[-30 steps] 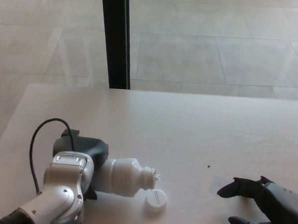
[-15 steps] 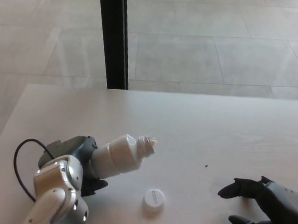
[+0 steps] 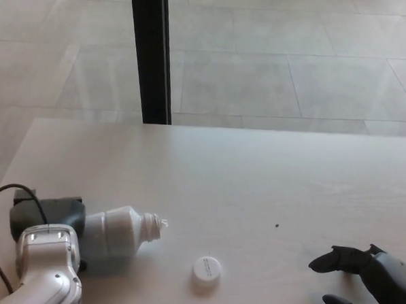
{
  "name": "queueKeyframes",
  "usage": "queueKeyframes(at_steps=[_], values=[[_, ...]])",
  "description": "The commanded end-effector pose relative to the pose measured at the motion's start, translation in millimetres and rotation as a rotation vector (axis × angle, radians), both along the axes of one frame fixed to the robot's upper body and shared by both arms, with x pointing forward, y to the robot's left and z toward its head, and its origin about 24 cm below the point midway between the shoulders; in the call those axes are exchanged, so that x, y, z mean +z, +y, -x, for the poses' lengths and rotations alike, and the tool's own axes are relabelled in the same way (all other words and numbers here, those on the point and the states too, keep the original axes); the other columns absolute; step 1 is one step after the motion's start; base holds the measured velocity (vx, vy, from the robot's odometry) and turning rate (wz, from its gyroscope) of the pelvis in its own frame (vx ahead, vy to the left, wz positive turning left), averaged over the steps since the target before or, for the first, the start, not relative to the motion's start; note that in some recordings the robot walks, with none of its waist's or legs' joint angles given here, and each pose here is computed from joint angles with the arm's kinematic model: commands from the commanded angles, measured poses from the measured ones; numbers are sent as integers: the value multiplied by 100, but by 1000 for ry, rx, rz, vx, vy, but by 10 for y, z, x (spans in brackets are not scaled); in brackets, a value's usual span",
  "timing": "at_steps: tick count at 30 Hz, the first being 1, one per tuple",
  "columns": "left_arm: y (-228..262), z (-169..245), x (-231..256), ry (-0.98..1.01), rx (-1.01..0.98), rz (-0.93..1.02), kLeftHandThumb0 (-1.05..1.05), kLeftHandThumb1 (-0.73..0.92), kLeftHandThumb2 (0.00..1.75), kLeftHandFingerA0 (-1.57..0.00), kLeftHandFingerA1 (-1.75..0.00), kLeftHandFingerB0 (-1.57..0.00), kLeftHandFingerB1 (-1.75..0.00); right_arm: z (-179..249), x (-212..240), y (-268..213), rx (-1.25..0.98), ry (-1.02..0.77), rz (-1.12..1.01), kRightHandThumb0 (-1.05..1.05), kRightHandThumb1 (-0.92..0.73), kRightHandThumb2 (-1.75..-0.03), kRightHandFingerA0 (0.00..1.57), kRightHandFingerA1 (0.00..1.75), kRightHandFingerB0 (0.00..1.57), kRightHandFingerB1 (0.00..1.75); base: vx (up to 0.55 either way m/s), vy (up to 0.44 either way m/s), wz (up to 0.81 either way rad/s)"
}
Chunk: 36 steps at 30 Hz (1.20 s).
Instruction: The robot uses its left hand to to lift the bottle kept on the middle of the desk and tilts it towards its right hand. It then uses its right hand to rotate its cap to open it and places the bottle and cap back on the desk
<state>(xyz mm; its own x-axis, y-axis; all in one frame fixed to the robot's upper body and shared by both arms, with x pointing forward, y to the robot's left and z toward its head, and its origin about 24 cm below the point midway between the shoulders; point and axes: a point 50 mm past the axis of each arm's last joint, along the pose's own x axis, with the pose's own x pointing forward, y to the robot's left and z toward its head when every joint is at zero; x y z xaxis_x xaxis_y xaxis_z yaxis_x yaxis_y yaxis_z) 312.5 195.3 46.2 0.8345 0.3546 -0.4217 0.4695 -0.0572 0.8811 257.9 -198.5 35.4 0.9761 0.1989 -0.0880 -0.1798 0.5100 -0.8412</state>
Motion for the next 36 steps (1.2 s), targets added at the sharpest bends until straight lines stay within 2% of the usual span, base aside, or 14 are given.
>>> queueKeyframes(at_steps=[1, 2, 3, 4, 5, 6, 8, 9, 10, 16, 17, 18, 19, 36], values=[[127, 280, -421, 309, 50, -78, -73, 73, 62, -19, -58, -20, -42, -14, 20, -67, -39, -33, -6, -35, -69, -58, 24, 97, 66, 51, 0, 0, 0], [115, 279, -416, 303, 65, -61, -75, 72, 60, -15, -60, -19, -44, -15, 23, -66, -38, -35, -4, -35, -69, -58, 23, 99, 66, 52, 0, 0, 0], [101, 281, -407, 288, 100, -14, -76, 54, 90, -7, -57, -14, -50, -17, 25, -70, -38, -39, -4, -35, -69, -58, 22, 99, 64, 50, 0, 0, 0], [95, 288, -399, 276, 147, 50, -78, 53, 92, -3, -50, -13, -49, -19, 22, -75, -40, -45, -5, -36, -68, -58, 22, 100, 63, 50, 0, 0, 0], [100, 286, -403, 273, 180, 91, -76, 69, 61, -3, -47, -16, -37, -22, 17, -82, -42, -52, -2, -37, -68, -58, 21, 101, 62, 50, 0, 0, 0], [100, 288, -404, 271, 193, 106, -80, 52, 93, -2, -40, -10, -45, -22, 17, -84, -44, -54, -1, -37, -67, -58, 21, 101, 61, 50, 0, 0, 0], [97, 291, -404, 268, 204, 117, -80, 52, 93, -2, -40, -10, -45, -22, 16, -87, -46, -56, -2, -37, -67, -58, 21, 101, 61, 50, 0, 0, 0], [92, 286, -405, 264, 209, 141, -91, 56, 94, 0, -23, -11, -9, -21, 14, -90, -47, -64, -4, -38, -67, -57, 19, 105, 60, 51, 0, 0, 0], [88, 282, -405, 255, 223, 173, -88, 52, 75, 0, -3, 0, -3, -21, 12, -94, -48, -69, -5, -39, -68, -57, 18, 106, 58, 51, 0, 0, 0], [46, 233, -329, 192, 288, 440, -101, 56, 74, 0, 0, 0, 0, -34, 25, -107, -48, -88, 3, -40, -64, -58, 12, 114, 50, 46, 0, 0, 0], [39, 224, -321, 185, 278, 450, -105, 67, 62, 0, 0, 0, 0, -34, 21, -106, -50, -86, 0, -41, -65, -58, 11, 113, 49, 44, 0, 0, 0], [17, 201, -296, 158, 261, 493, -105, 56, 78, 0, 0, 0, 0, -34, 17, -101, -52, -81, -5, -41, -68, -57, 14, 109, 48, 40, 0, 0, 0], [-2, 186, -273, 127, 254, 539, -105, 66, 64, 0, 0, 0, 0, -33, 20, -97, -51, -78, -2, -42, -69, -57, 13, 110, 48, 40, 0, 0, 0], [-47, 244, -239, 25, 224, 731, -105, 67, 66, 0, 0, 0, 0, -18, 4, -123, -48, -73, 23, -44, -67, -57, 13, 112, 48, 38, 0, 0, 0]])
